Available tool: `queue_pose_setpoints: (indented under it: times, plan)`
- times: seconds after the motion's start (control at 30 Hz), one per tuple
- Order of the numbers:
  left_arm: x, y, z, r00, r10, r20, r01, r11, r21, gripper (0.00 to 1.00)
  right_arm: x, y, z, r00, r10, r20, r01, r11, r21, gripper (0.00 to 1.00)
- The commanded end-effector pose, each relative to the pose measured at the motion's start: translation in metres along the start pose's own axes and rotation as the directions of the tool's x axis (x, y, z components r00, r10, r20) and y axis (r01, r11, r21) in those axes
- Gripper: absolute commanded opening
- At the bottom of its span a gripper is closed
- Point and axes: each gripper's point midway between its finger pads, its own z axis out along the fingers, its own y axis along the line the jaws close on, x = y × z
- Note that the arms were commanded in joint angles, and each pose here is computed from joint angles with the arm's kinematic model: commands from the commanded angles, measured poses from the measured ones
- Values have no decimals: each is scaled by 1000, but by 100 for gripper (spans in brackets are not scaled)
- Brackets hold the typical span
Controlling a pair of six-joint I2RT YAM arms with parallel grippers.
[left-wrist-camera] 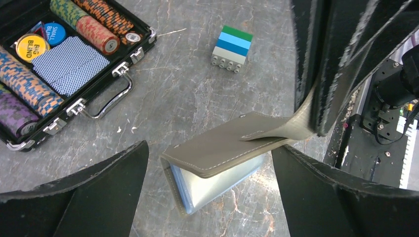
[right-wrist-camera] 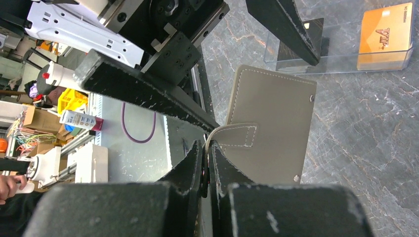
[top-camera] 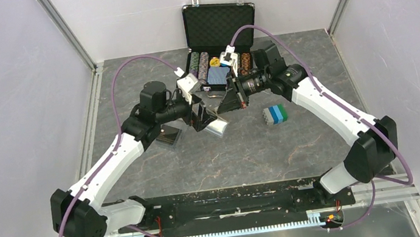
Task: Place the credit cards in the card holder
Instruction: Close the card holder at the center of the board.
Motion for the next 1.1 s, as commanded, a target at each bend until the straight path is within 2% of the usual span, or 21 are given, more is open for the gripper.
queue_pose_setpoints:
  times: [0.0, 0.1, 0.17, 0.4, 0.47, 0.5, 0.6, 0.73, 0.87, 0.97, 1.07]
  plan:
    - [-39, -9, 3, 992, 57, 109, -61, 997, 36, 100, -16, 8, -2, 999, -38, 21, 39, 999, -37, 0]
    - [-35, -12, 6, 994, 55, 100, -59, 997, 44, 100, -15, 7, -1, 999, -34, 19, 34, 999, -36, 0]
    - [-32, -14, 9, 995, 37, 88, -41, 998, 53, 95, -15, 6, -1, 999, -32, 18, 32, 999, -33, 0]
    - [-15, -18, 18, 997, -80, -13, 81, 993, 89, 50, -21, 4, -2, 999, -33, 29, 33, 999, -12, 0]
    - [-16, -19, 18, 996, -90, -12, 91, 992, 90, 31, -23, -1, -4, 999, -32, 36, 32, 999, 13, 1]
    - [-17, -19, 17, 995, -96, -8, 96, 992, 85, 23, -23, -4, -6, 999, -30, 41, 29, 999, 28, 4]
    - [-22, -17, 12, 994, -106, 2, 105, 993, 62, 3, -25, -19, -15, 998, -21, 58, 15, 994, 111, 24]
    - [-28, -21, 3, 989, -150, 12, 149, 988, 45, 2, -23, -30, -33, 996, -37, 79, 21, 980, 197, 50]
    - [-34, -30, -4, 982, -184, 32, 181, 981, 75, 2, -13, -27, -38, 995, -68, 73, 52, 979, 196, 70]
    - [-43, -41, -9, 975, -212, 58, 204, 971, 122, 2, -2, -18, -36, 996, -74, 57, 66, 989, 135, 75]
    - [-56, -52, -12, 963, -252, 94, 231, 955, 186, 2, 3, -9, -33, 995, -78, 60, 74, 995, 69, 75]
